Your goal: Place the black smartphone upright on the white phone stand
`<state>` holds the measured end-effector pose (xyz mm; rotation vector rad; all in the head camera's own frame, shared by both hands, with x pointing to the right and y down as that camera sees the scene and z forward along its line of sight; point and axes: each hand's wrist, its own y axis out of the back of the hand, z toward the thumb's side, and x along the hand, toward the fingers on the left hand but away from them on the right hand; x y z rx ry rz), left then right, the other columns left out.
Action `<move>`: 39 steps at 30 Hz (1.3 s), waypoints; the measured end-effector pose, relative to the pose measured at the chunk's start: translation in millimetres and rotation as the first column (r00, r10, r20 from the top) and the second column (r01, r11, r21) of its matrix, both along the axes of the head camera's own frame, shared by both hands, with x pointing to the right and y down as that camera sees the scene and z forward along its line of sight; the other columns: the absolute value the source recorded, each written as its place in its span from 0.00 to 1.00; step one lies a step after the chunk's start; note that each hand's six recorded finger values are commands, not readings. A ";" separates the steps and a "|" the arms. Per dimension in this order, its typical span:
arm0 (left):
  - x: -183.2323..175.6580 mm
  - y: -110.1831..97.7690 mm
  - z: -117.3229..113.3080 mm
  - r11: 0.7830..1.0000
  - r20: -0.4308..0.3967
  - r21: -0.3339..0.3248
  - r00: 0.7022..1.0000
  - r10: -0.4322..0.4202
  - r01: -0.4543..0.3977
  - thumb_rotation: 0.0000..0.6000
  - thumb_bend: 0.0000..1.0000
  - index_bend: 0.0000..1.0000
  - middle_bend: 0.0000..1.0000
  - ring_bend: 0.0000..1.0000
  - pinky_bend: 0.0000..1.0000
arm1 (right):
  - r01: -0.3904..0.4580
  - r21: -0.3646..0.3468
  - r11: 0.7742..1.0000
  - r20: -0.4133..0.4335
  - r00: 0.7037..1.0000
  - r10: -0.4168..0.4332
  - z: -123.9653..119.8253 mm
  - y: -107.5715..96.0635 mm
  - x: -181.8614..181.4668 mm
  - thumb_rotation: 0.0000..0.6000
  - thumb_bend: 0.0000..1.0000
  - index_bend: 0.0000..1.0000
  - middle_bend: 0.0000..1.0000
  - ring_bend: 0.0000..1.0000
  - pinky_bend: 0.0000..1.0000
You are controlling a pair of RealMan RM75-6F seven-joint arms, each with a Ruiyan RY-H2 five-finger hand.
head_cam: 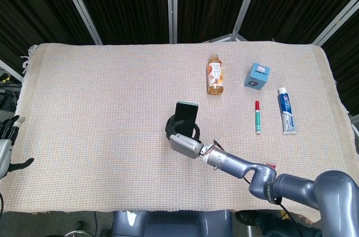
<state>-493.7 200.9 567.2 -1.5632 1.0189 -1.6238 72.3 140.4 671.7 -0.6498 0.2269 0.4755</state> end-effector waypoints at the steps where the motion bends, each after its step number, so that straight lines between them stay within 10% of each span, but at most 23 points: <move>1: 0.0 -0.1 0.0 1.000 0.000 0.000 1.000 0.000 0.000 1.00 0.00 0.00 0.00 0.00 0.00 | 0.000 0.000 1.000 -0.001 1.000 0.000 0.3 0.1 0.4 1.00 0.13 0.54 0.58 0.57 0.39; 11: 1.1 0.7 0.6 1.000 0.003 -0.002 1.000 0.005 -0.005 1.00 0.00 0.00 0.00 0.00 0.00 | -0.008 -0.009 1.000 0.005 1.000 0.008 1.5 2.9 0.9 1.00 0.12 0.51 0.56 0.56 0.39; 21: 0.9 0.7 0.9 1.000 0.005 -0.001 1.000 0.004 -0.004 1.00 0.00 0.00 0.00 0.00 0.00 | -0.032 -0.012 0.999 0.010 0.999 0.032 1.3 2.7 -2.2 1.00 0.11 0.18 0.28 0.51 0.39; 39: 2.0 0.7 -0.2 1.000 -0.001 0.000 1.000 0.007 -0.007 1.00 0.00 0.00 0.00 0.00 0.00 | -0.072 0.003 0.997 0.030 0.997 0.071 -9.4 -1.6 4.9 1.00 0.11 0.15 0.26 0.51 0.39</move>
